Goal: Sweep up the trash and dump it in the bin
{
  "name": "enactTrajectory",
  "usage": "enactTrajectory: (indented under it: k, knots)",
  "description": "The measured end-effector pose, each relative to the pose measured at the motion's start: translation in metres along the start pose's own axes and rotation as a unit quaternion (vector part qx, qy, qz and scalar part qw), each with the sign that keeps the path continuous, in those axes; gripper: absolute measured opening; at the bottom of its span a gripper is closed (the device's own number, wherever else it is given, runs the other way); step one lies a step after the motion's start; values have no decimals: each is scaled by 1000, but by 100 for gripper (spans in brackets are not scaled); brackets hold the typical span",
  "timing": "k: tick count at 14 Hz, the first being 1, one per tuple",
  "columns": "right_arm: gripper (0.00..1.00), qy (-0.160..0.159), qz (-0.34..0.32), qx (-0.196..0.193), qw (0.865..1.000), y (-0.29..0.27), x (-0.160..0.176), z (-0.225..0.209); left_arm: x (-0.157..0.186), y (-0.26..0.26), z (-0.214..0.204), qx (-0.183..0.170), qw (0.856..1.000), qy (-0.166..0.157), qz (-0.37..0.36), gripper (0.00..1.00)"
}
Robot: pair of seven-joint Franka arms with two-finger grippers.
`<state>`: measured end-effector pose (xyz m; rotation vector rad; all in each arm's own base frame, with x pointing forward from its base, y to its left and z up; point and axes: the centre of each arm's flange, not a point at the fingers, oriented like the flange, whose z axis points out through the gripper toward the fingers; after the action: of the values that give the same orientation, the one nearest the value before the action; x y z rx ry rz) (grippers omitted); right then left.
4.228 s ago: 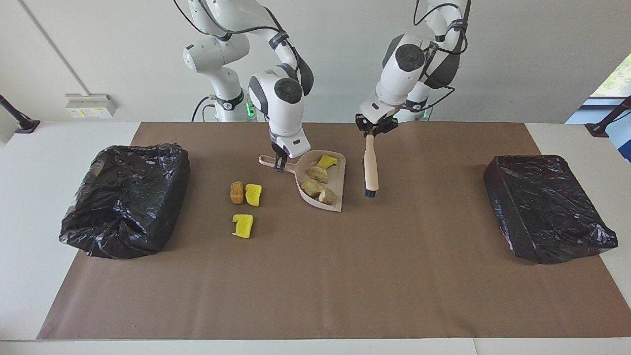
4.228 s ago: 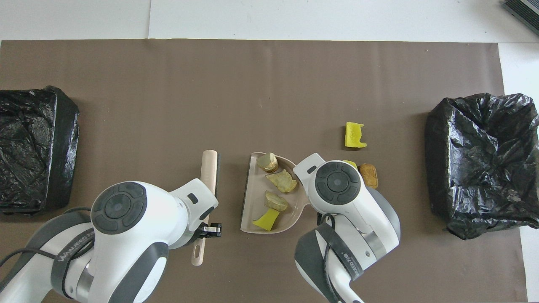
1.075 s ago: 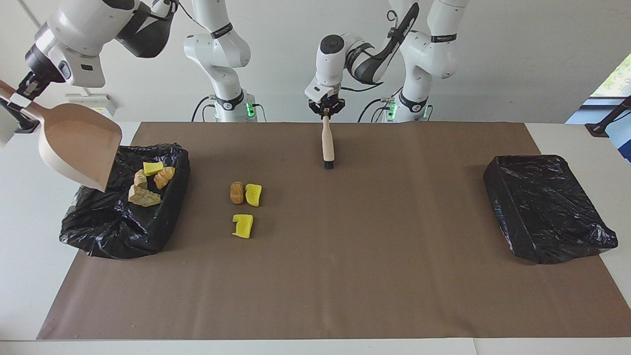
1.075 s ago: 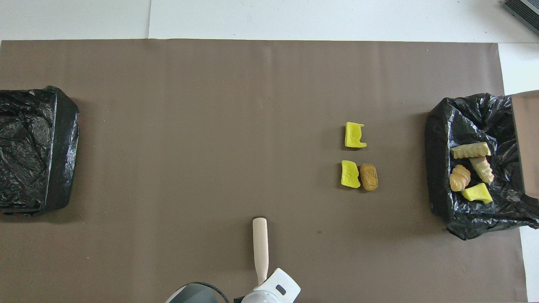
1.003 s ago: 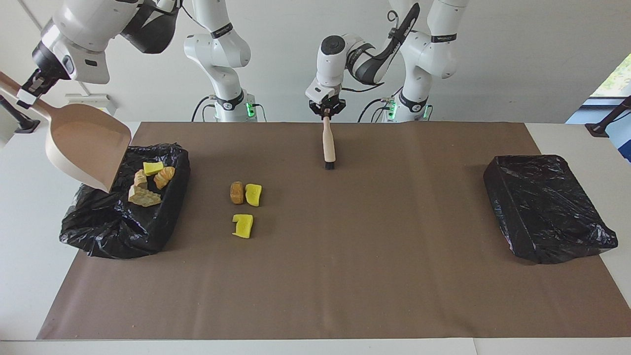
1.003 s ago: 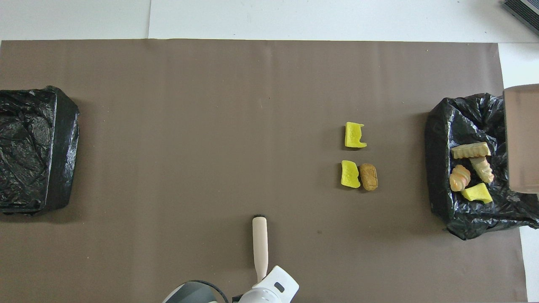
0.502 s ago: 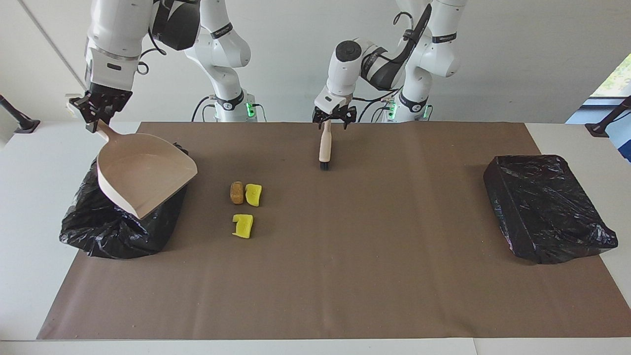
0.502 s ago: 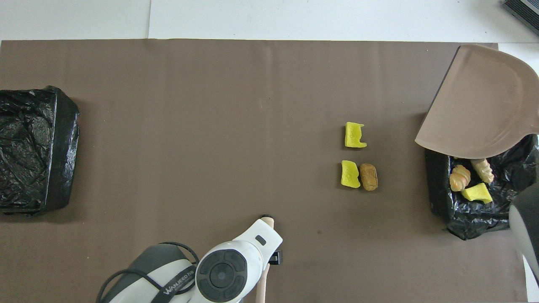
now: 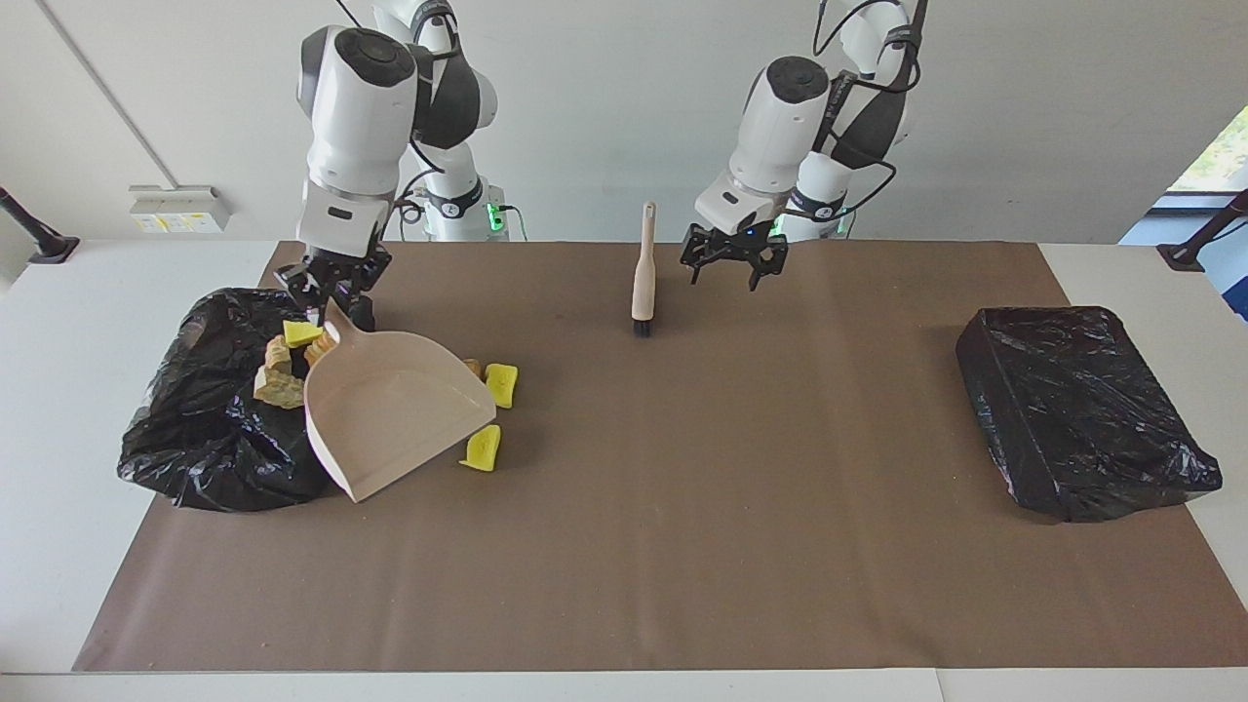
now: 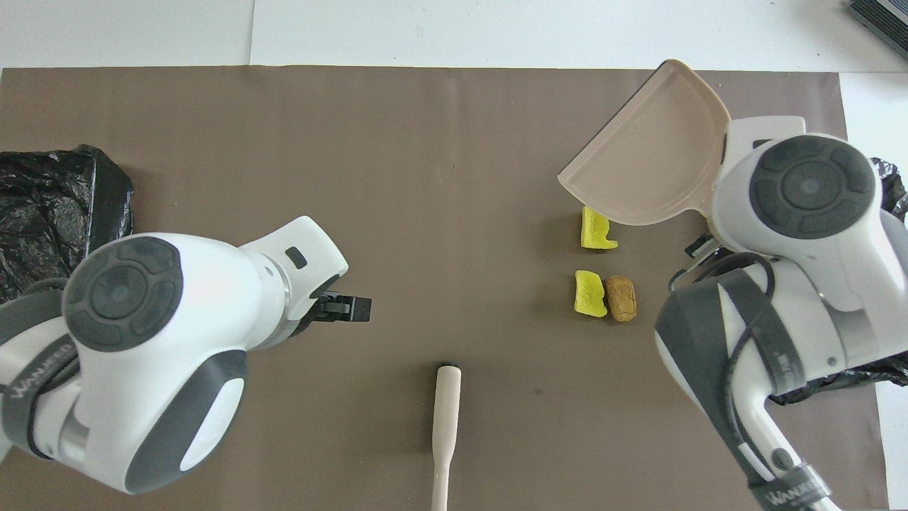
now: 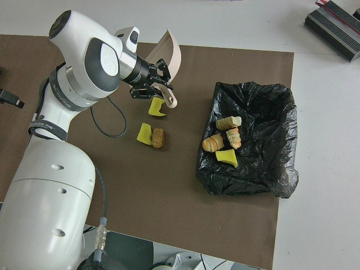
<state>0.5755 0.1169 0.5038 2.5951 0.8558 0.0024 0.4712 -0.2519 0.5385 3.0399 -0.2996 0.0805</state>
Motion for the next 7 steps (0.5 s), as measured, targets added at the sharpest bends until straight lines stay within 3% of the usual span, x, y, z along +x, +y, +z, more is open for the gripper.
enactTrajectory:
  k: [4, 7]
  knots:
    - [31, 16, 134, 80, 988, -72, 78, 5, 42, -56, -72, 2, 999, 46, 24, 100]
    - [31, 20, 259, 172, 950, -104, 115, 6, 46, -103, -120, 20, 998, 54, 35, 100]
